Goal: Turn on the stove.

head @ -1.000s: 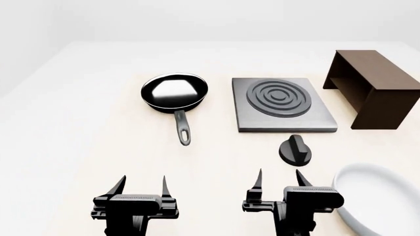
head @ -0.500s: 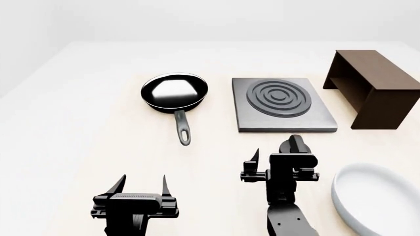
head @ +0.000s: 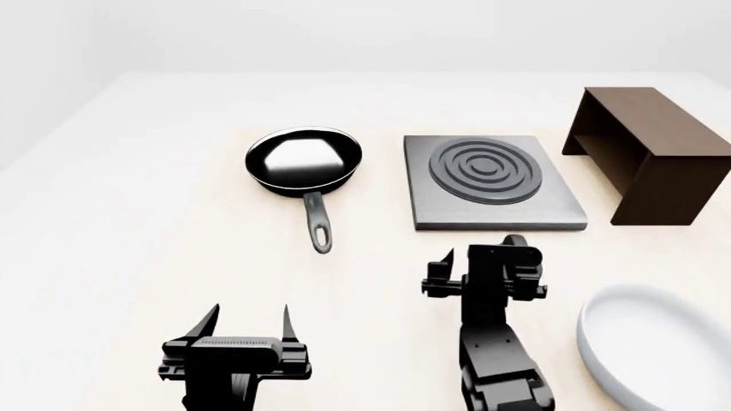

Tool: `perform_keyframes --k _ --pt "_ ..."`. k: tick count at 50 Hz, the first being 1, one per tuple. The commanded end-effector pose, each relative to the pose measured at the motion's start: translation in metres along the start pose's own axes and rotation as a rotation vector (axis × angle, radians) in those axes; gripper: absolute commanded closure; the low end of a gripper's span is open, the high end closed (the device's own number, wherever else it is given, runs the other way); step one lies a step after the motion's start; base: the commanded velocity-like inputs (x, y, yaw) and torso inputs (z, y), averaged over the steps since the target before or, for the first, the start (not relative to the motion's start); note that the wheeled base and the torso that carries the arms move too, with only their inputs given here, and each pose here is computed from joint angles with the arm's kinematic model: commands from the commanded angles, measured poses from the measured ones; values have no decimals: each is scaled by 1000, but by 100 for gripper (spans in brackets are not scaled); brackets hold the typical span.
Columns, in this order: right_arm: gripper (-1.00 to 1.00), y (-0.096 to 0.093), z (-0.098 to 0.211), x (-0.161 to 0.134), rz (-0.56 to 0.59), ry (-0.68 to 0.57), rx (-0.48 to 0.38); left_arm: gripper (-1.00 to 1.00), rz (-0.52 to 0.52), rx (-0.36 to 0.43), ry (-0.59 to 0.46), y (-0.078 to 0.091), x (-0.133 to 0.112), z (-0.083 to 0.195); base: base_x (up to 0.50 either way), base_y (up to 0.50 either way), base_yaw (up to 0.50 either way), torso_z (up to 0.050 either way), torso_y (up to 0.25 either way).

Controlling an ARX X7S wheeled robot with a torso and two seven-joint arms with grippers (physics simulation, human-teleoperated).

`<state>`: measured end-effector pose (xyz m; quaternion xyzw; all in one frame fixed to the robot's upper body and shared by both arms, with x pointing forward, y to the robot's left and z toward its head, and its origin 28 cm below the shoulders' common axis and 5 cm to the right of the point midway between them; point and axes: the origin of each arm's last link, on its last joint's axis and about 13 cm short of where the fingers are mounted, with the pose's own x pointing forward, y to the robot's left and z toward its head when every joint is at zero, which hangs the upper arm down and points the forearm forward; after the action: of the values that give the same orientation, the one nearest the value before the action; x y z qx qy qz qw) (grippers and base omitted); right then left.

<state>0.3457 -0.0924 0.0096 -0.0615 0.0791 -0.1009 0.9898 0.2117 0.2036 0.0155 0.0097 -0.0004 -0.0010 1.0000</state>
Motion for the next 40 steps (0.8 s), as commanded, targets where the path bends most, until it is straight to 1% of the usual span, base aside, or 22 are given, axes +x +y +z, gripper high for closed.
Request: perform_keyframes --k 1,5,8,16,40 --pt "-100 0 0 5 -22 32 11 -100 0 0 0 0 1 0 0 0 0 0 0" --pt "-100 0 1 6 -28 37 21 -100 1 0 0 0 0 1 0 0 0 0 0" --pt "-100 -1 1 6 -28 66 38 -100 1 0 0 0 0 0 0 0 0 0 0" --pt "-100 -1 -2 5 -33 87 48 -100 0 1 0 0 0 0 0 0 0 0 0" --pt "-100 -2 -4 4 -39 106 47 -100 0 1 0 0 0 1 0 0 0 0 0"
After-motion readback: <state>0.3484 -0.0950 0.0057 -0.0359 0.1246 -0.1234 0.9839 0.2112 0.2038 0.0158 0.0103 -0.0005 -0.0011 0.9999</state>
